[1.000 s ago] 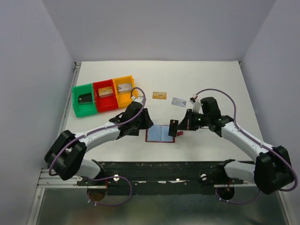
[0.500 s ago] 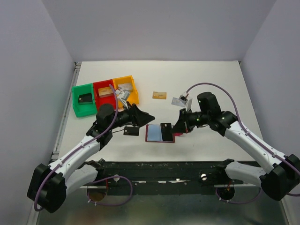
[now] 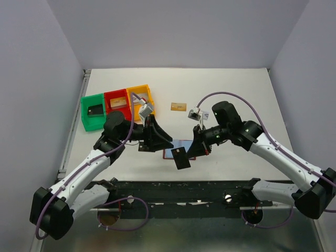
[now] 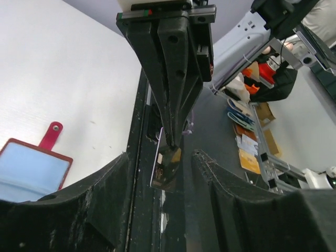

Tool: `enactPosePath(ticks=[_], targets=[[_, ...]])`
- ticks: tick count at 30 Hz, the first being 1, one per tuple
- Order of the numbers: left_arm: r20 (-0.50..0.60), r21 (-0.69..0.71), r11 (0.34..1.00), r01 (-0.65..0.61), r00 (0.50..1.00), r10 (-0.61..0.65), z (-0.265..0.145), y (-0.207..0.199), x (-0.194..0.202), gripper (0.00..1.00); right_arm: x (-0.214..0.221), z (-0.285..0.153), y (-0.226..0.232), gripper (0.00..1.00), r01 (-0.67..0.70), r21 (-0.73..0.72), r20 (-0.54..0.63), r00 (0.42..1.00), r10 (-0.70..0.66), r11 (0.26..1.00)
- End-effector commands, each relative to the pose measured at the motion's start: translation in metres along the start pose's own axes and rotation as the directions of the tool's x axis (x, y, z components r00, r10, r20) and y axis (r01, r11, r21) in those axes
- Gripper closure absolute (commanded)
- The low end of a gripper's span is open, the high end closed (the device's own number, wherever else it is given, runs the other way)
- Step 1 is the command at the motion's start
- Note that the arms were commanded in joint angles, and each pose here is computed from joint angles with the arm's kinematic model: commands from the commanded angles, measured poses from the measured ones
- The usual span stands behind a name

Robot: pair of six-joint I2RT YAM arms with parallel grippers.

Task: Take the credit cards out of the card holder
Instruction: Place the credit card at the center of the board.

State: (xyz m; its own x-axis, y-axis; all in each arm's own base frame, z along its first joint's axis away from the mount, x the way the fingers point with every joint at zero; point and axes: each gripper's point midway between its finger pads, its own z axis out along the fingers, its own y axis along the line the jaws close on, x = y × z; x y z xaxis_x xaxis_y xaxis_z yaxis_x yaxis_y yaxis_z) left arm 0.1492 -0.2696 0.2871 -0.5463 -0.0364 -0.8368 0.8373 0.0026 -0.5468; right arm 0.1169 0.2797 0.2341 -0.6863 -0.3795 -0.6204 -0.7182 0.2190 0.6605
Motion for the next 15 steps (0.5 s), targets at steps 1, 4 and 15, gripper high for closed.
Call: enactPosePath(ticks=[1,4,15], targets=[[-0.08,0.074,0.997,-0.018,0.997,0.024,-0.001,-0.008,0.01,0.39,0.006,0.002,0.015,1.0,0.024,-0.042,-0.063,0.998,-0.026,0.999],[-0.104,0.084,0.996,-0.011,0.994,0.02,0.002,-0.009,0.014,0.39,0.005,0.004,0.019,1.0,0.04,-0.037,-0.078,0.996,-0.043,0.999],[-0.219,0.118,0.993,-0.009,0.975,0.035,0.017,-0.017,0.044,0.5,0.003,0.009,0.022,1.0,0.061,-0.037,-0.1,0.993,-0.065,0.997]])
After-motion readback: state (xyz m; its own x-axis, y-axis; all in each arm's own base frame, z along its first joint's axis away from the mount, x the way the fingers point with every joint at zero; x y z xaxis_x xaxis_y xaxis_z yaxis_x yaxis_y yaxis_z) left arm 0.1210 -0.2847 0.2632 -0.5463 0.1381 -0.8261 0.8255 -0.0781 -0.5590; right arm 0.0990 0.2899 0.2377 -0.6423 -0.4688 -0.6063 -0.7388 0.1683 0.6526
